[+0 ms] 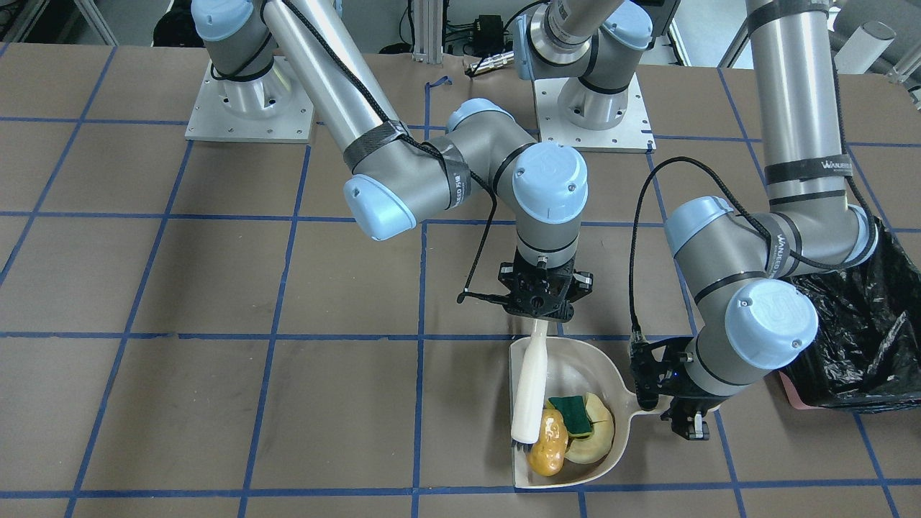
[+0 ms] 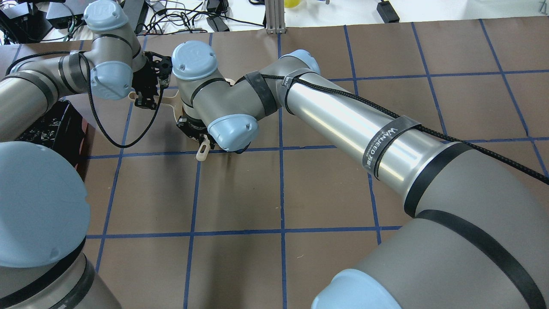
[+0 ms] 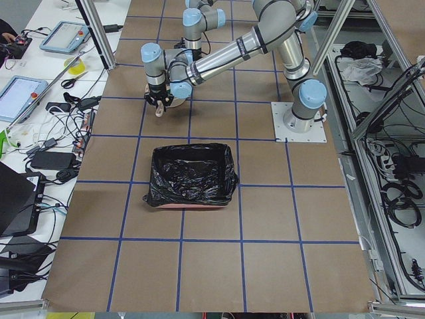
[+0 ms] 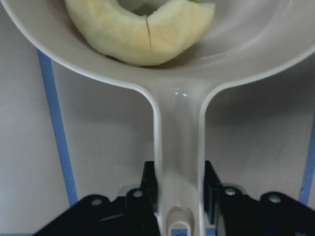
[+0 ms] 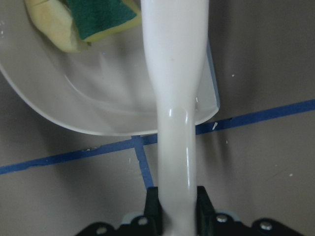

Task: Sweep and dump trash into bin
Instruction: 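Sweep the sponge, ring and potato with the right gripper's brush into the dustpan, then lift the loaded dustpan toward the black bin with the left gripper while the right withdraws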

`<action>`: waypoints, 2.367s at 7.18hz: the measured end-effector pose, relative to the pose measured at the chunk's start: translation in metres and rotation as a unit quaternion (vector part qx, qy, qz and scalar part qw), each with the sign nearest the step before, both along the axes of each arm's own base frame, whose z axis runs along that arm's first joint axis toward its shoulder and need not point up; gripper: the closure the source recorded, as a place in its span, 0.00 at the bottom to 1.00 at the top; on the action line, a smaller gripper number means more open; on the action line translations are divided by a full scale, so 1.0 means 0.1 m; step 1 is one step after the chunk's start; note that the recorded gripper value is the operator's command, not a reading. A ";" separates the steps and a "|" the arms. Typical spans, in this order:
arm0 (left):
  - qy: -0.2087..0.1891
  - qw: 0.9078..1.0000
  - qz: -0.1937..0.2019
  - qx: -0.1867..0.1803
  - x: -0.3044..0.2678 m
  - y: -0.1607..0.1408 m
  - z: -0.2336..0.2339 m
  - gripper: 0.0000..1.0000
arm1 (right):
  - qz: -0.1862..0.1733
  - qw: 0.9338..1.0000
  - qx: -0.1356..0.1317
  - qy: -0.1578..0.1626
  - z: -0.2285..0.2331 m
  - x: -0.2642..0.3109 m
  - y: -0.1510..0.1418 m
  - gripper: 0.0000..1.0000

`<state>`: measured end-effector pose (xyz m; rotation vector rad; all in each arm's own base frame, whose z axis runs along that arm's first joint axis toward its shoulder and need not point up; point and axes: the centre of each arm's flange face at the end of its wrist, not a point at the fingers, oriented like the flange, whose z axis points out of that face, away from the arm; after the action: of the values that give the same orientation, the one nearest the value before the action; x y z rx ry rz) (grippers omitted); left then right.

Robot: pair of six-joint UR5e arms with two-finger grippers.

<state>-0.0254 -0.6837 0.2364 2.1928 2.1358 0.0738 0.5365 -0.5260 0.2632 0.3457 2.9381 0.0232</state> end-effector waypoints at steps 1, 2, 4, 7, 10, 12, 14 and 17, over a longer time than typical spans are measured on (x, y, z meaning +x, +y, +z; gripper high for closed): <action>0.000 1.000 0.001 -0.001 0.01 0.00 0.01 1.00 | 0.002 1.000 -0.001 -0.004 0.04 0.07 0.04 1.00; 0.000 1.000 0.003 -0.003 0.02 0.00 0.04 1.00 | 0.005 1.000 -0.002 -0.007 0.06 0.12 0.08 1.00; 0.001 1.000 0.006 -0.006 0.06 0.00 0.08 1.00 | 0.012 1.000 0.000 -0.017 0.08 0.22 0.17 1.00; 0.002 1.000 0.008 -0.007 0.11 0.00 0.08 1.00 | 0.011 1.000 -0.003 -0.015 0.26 0.10 0.12 1.00; 0.013 1.000 0.010 -0.013 0.11 0.01 0.15 1.00 | -0.030 0.999 0.023 0.034 0.81 -0.82 -0.20 1.00; 0.062 0.998 0.023 -0.022 0.18 0.03 0.29 1.00 | -0.018 0.996 0.033 0.084 1.05 -1.80 -0.49 1.00; 0.134 0.990 0.051 -0.019 0.48 0.14 0.54 1.00 | 0.028 0.992 0.040 0.114 1.08 -2.94 -0.70 1.00; 0.208 0.976 0.061 -0.004 1.20 0.49 1.17 1.00 | 0.090 0.989 0.054 0.104 0.98 -4.59 -0.73 1.00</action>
<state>0.0949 -0.6349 0.3538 2.2278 2.4684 -0.4229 0.0776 -0.5992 0.3615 0.1028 3.1738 0.1815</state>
